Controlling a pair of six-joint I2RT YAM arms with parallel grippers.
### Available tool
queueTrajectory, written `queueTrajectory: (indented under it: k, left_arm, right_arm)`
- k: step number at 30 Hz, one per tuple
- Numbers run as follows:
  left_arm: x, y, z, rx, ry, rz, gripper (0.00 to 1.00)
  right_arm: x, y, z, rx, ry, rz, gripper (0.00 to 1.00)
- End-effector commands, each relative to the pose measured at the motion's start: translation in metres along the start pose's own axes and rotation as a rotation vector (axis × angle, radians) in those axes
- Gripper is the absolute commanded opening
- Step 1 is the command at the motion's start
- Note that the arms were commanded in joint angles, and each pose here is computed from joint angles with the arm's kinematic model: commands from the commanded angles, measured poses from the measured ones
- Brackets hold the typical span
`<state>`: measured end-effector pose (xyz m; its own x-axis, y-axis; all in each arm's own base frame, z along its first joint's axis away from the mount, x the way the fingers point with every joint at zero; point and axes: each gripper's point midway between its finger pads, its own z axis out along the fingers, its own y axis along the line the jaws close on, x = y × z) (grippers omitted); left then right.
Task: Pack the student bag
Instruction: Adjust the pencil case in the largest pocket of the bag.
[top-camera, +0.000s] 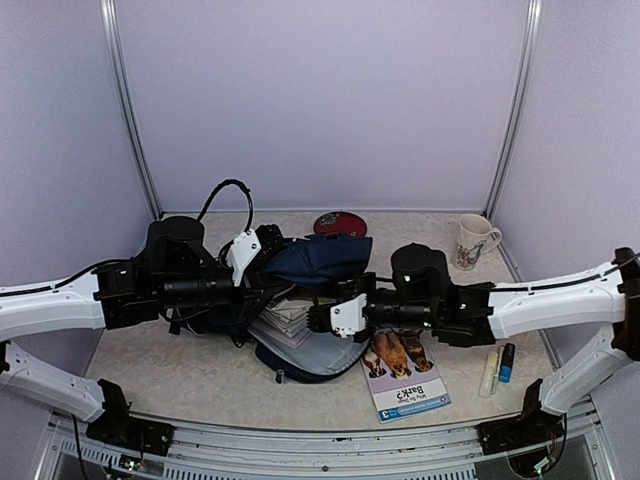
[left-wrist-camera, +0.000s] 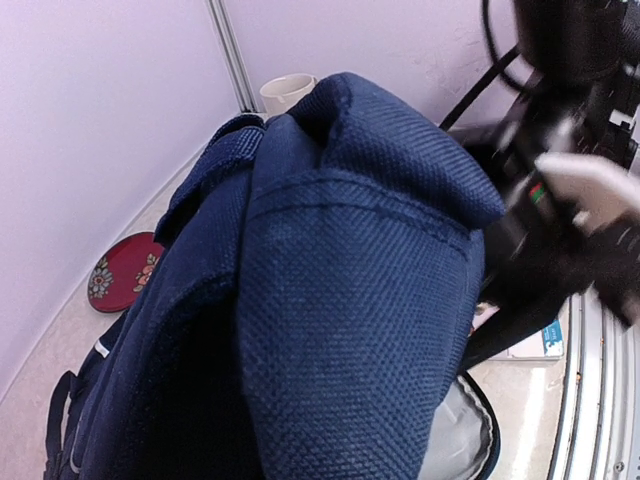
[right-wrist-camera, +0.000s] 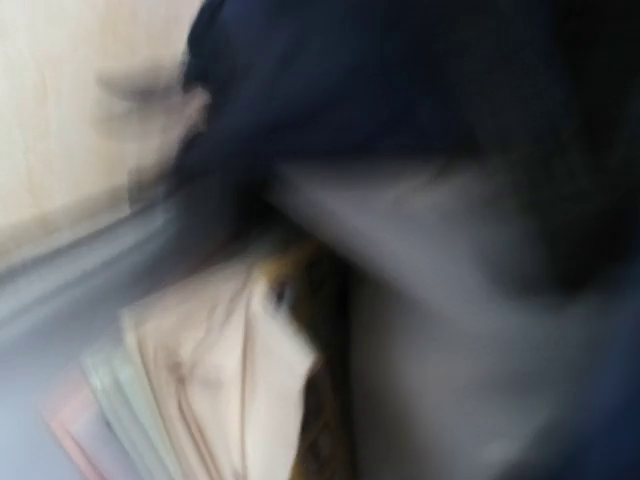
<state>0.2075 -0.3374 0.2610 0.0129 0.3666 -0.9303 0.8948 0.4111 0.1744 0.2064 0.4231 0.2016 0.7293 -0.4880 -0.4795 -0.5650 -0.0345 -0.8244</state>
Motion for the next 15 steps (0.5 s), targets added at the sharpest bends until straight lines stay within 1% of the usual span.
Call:
queueTrajectory:
  k: [1,3,6,10,13,15]
  left_arm:
    - [-0.078,-0.008,-0.018,0.037,-0.263,0.037,0.00]
    - [-0.078,-0.007,-0.018,0.036,-0.263,0.035,0.00]
    - [-0.078,-0.008,-0.018,0.037,-0.262,0.029,0.00]
    - [-0.082,-0.010,-0.021,0.040,-0.272,0.031,0.00]
    - [-0.082,-0.011,-0.021,0.036,-0.271,0.037,0.00]
    - [-0.082,-0.014,-0.021,0.045,-0.272,0.036,0.00]
  right_arm:
    - [-0.045,-0.020,-0.057,-0.033,-0.122,0.454,0.37]
    - [-0.042,-0.028,-0.079,-0.007,-0.097,0.638,0.44]
    - [-0.008,-0.035,-0.108,0.135,0.038,0.922,0.52]
    - [0.055,-0.015,-0.138,0.302,0.282,1.223,0.55]
    - [0.097,0.016,-0.158,0.376,0.465,1.462,0.54]
    - [0.119,0.045,-0.169,0.397,0.586,1.583,0.55]
